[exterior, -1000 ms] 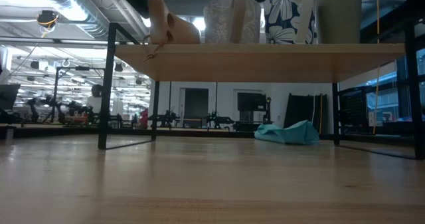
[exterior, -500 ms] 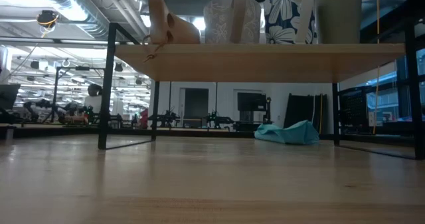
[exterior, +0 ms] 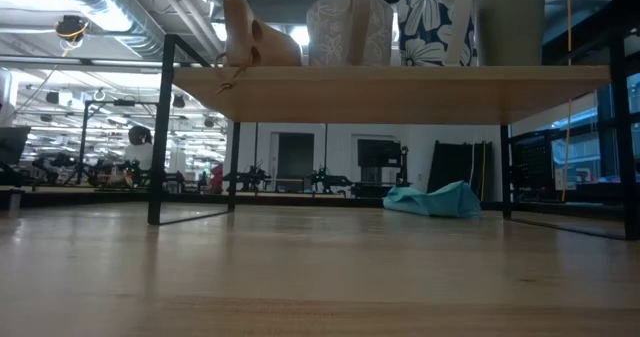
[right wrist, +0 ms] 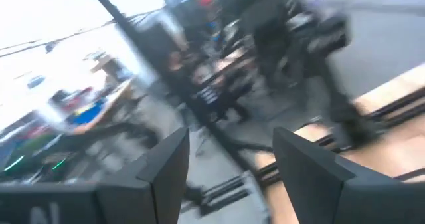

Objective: Stack small to large cups/mugs on shelf
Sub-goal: Return to Home Position

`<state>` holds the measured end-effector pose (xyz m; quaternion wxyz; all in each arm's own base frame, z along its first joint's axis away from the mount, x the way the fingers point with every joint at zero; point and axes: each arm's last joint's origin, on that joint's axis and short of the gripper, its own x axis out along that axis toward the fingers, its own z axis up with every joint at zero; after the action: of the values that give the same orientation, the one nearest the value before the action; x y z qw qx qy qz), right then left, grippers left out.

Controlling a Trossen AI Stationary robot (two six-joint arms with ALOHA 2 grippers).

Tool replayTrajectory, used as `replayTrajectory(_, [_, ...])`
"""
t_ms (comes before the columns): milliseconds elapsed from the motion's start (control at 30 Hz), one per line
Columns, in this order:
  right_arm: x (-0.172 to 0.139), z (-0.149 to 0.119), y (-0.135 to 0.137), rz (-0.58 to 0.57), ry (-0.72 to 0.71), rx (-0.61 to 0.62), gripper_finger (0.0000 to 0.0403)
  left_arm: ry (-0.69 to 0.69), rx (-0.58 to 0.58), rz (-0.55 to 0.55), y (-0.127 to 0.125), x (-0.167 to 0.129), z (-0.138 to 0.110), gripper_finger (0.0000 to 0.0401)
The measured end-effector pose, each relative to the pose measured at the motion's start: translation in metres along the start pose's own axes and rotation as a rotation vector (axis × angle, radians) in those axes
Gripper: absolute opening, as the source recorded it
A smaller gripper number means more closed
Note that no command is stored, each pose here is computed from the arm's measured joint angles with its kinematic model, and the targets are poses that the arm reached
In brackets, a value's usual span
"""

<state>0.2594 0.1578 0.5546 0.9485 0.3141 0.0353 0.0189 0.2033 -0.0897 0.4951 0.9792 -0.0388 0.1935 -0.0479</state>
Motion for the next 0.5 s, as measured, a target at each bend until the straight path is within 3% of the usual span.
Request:
replayTrajectory(100, [-0.004,0.000,0.003,0.078,0.047,0.008,0.0218,-0.055,-0.040,-0.039,0.001,-0.023,0.006,0.0005])
replayTrajectory(200, [-0.004,-0.002,0.003,0.077,0.074,-0.015,0.0218,-0.076,-0.101,-0.058,0.001,-0.036,0.005,0.0001])
replayTrajectory(300, [0.006,-0.012,0.007,0.172,0.139,-0.117,0.0218,-0.074,-0.055,-0.118,-0.008,-0.039,0.000,0.0001])
replayTrajectory(367, [0.019,-0.023,0.016,0.324,0.184,-0.198,0.0218,-0.094,-0.014,-0.187,-0.021,-0.035,-0.004,0.0005])
replayTrajectory(500, [0.046,-0.042,0.038,0.749,0.154,-0.348,0.0218,-0.228,0.020,-0.331,-0.050,-0.023,-0.012,0.0014])
